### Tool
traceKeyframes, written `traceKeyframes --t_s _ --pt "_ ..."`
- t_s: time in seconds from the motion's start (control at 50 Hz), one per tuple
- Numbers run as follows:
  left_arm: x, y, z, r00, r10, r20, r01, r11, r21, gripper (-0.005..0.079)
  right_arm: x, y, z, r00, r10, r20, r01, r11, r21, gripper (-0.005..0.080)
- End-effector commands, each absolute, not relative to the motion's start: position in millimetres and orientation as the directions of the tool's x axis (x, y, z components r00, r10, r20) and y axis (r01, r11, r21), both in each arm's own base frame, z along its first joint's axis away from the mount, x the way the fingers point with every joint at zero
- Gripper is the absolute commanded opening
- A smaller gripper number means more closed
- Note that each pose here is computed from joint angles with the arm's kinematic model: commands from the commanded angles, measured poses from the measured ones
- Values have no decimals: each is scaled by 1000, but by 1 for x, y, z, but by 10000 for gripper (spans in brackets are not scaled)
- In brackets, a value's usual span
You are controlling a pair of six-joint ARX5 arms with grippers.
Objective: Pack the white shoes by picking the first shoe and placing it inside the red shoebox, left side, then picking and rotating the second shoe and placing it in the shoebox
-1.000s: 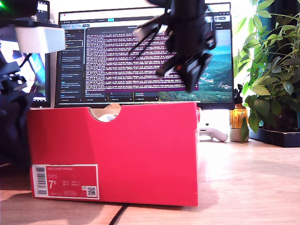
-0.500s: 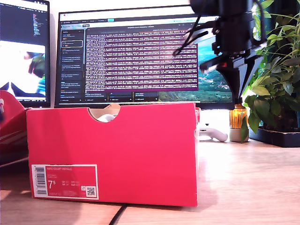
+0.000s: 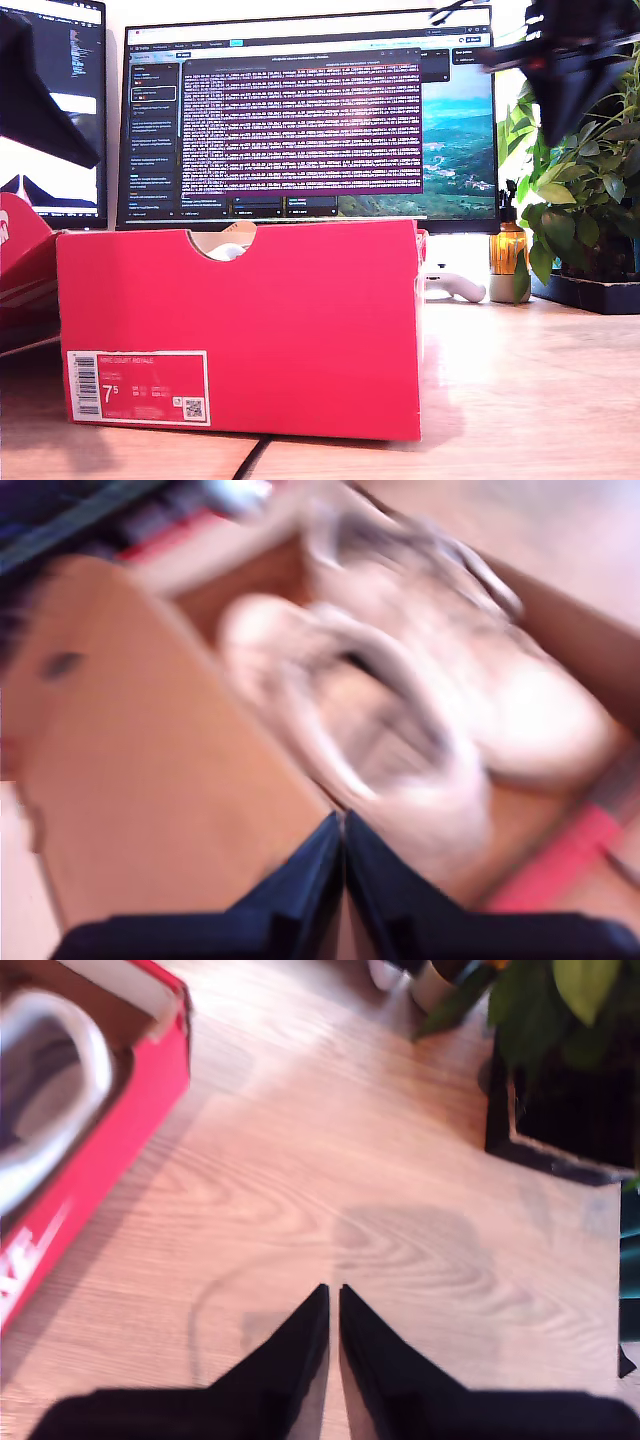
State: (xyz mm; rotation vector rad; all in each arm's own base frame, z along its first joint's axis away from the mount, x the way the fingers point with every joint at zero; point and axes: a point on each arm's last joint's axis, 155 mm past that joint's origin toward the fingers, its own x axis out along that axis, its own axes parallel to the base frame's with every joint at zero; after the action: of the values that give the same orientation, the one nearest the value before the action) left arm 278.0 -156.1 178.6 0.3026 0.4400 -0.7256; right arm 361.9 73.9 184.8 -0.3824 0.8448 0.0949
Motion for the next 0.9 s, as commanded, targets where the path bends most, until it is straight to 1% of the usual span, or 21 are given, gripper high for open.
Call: traceKeyframes --t_s 0.0,0.08,0.26,0.5,0.64,0.72,0.88 --pt "289 -150 183 686 -567 -456 663 745 72 -16 356 69 177 676 -67 -734 -217 934 -285 -2" --pt "299 -142 187 701 -568 -432 644 764 39 -16 351 63 175 704 -65 -708 -196 940 -281 -2" --pt "309 -124 194 738 -543 -400 602 798 30 -11 339 45 166 754 -81 -652 -136 952 -276 -2" --pt "321 -117 205 790 -526 -313 559 829 17 -11 323 19 146 803 -115 -585 -52 964 -260 -2" --pt "327 -102 185 840 -446 -310 469 883 -2 -11 323 15 151 839 -118 -532 -20 969 -248 -2" --pt "327 -97 177 855 -421 -303 440 898 -7 -11 324 15 156 856 -115 -505 -11 971 -241 -2" --pt "320 -89 174 890 -389 -240 406 913 26 -11 331 17 176 901 -105 -421 19 979 -205 -2"
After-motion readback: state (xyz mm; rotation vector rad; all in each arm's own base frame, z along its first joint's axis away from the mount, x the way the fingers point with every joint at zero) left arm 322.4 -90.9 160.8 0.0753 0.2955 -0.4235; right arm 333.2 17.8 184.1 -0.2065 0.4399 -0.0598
